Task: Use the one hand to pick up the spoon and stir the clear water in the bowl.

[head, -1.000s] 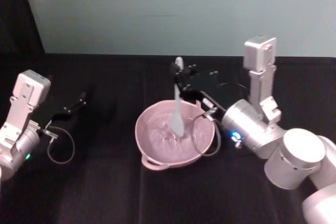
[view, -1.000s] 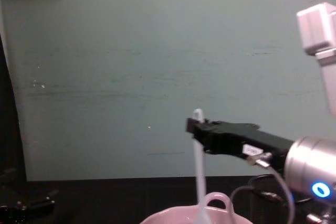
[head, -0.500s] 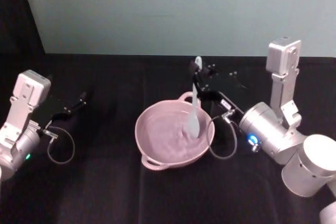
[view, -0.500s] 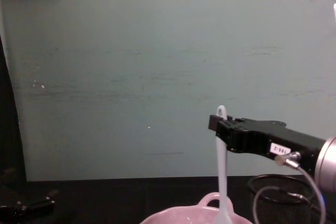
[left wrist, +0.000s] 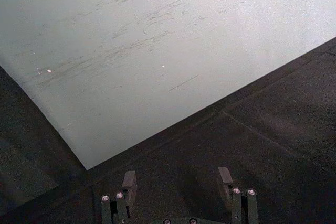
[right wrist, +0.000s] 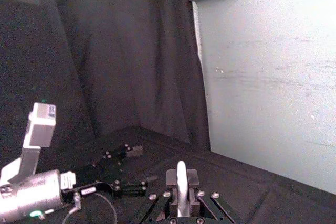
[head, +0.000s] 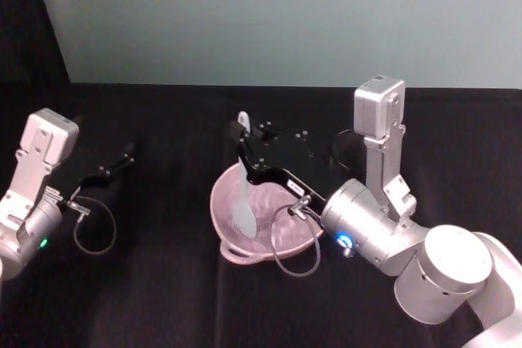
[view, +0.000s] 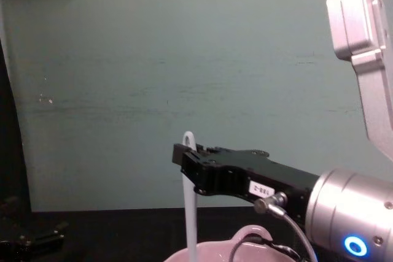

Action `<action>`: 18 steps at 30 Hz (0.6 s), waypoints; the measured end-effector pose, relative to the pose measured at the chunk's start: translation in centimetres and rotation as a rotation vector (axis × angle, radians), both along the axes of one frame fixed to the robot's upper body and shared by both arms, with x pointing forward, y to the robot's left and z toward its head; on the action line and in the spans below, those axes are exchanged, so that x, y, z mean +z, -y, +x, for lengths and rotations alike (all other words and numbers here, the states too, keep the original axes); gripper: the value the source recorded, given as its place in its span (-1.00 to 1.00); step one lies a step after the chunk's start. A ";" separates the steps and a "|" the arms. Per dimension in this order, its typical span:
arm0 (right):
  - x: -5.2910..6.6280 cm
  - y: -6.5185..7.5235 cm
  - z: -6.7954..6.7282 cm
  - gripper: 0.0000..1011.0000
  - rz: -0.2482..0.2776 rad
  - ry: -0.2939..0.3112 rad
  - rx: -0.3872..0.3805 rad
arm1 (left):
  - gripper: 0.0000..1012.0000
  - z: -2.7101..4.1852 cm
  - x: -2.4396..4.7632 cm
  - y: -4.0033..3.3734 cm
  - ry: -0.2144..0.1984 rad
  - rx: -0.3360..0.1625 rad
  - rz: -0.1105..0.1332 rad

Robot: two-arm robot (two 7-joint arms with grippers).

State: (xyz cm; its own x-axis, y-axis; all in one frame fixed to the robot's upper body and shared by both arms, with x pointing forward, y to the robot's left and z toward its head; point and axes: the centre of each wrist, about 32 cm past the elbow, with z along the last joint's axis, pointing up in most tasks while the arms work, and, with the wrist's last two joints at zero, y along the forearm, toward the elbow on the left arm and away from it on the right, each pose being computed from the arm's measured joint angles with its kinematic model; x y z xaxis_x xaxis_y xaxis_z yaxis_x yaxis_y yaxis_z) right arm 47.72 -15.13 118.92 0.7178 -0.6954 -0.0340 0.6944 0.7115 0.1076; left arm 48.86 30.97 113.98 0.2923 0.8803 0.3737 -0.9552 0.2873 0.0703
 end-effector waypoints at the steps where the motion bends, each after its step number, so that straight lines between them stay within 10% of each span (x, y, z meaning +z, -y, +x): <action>1: 0.1 -0.1 0.0 -0.76 0.001 0.002 0.002 | 1.00 0.00 0.00 0.00 0.000 0.000 0.000; 9: 1.7 0.4 0.5 -0.76 0.019 0.046 -0.008 | 1.00 0.00 0.00 0.00 0.000 0.000 0.000; 18: 6.1 4.0 1.3 -0.76 0.038 0.139 -0.088 | 1.00 0.00 0.00 0.00 0.000 0.000 0.000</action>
State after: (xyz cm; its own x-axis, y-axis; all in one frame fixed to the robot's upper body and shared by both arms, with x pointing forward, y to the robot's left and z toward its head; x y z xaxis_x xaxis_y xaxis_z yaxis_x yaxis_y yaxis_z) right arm 48.97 -19.16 125.02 0.6541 -0.7557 0.0334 0.7303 0.6424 0.2325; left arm 48.86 30.97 113.98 0.2923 0.8803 0.3737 -0.9553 0.2873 0.0704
